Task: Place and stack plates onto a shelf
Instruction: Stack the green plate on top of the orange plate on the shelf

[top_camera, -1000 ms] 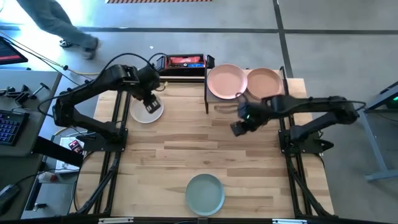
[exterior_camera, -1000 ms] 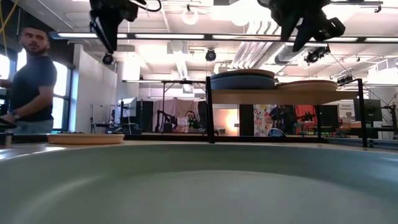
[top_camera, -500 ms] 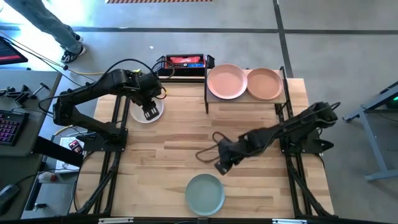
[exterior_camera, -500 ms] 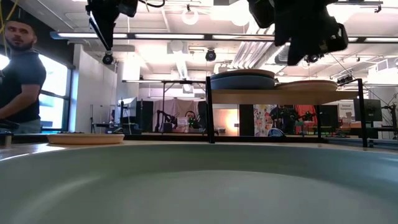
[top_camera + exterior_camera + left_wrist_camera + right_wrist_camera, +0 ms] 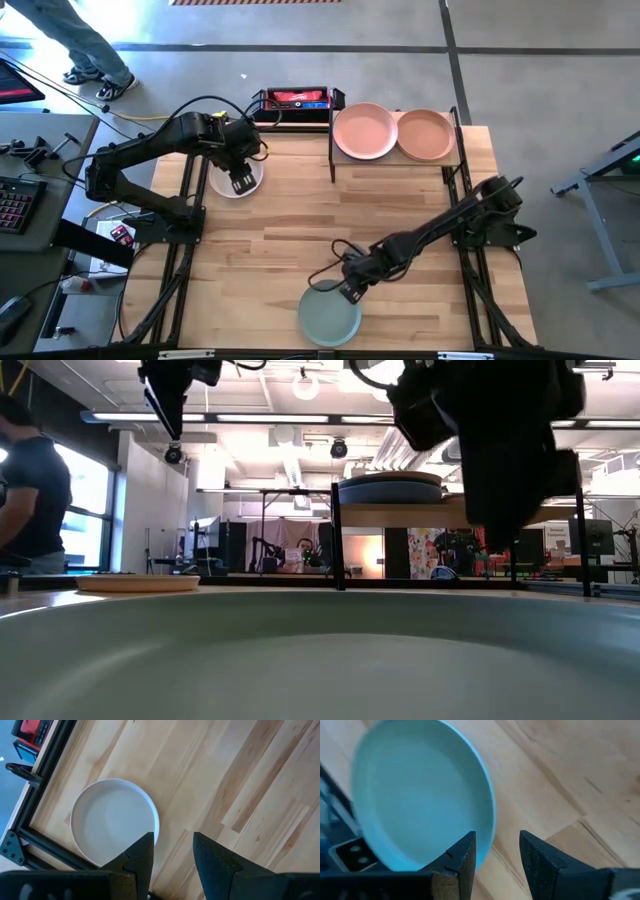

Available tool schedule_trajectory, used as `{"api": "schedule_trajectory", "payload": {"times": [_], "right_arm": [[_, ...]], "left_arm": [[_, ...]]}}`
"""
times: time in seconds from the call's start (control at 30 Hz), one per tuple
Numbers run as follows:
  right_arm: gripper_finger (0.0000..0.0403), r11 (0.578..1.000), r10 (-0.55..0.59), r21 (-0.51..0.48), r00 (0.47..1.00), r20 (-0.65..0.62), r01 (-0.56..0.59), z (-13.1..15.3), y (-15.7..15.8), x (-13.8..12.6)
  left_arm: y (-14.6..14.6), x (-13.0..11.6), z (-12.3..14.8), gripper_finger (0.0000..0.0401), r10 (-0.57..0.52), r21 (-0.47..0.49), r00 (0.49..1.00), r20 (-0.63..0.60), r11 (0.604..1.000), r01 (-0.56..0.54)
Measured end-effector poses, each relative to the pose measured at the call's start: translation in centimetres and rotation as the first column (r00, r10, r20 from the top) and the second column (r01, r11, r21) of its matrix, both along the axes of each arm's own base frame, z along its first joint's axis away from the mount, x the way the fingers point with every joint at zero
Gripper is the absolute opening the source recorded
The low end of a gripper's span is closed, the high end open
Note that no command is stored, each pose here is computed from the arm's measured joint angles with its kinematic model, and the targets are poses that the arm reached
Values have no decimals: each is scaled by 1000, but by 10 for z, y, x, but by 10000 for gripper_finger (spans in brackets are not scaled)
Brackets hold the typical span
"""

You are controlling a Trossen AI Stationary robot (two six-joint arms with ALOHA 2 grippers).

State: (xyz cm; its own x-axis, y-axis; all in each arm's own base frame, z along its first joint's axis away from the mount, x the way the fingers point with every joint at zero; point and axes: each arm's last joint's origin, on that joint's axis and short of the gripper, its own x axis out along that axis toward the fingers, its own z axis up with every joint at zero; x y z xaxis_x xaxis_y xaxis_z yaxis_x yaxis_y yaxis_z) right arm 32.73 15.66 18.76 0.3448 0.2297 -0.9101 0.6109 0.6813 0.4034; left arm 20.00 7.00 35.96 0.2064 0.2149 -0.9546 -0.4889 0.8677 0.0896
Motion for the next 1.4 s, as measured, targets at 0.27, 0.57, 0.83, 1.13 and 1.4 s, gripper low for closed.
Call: {"api": "schedule_trajectory", "payload": {"times": [0.27,0.57,0.83,1.13,1.4], "right_arm": [[130,1000,26,-9,1000,-7,-26,-21,13,4],[130,999,24,-23,1000,-18,-25,-41,24,7],[102,1000,-6,-26,1000,-20,5,-42,24,7],[10,999,-34,-19,999,-24,34,-42,23,8],[1,997,-75,-10,996,-51,74,-39,23,7]], "left_arm": [[0,1,0,127,1,5,1000,15,1000,-1],[2,5,2,127,17,14,998,60,1000,-18],[2,6,2,127,16,20,997,75,1000,-18],[3,10,4,127,6,34,994,108,999,-10],[3,9,3,127,-2,37,995,105,999,-2]]}}
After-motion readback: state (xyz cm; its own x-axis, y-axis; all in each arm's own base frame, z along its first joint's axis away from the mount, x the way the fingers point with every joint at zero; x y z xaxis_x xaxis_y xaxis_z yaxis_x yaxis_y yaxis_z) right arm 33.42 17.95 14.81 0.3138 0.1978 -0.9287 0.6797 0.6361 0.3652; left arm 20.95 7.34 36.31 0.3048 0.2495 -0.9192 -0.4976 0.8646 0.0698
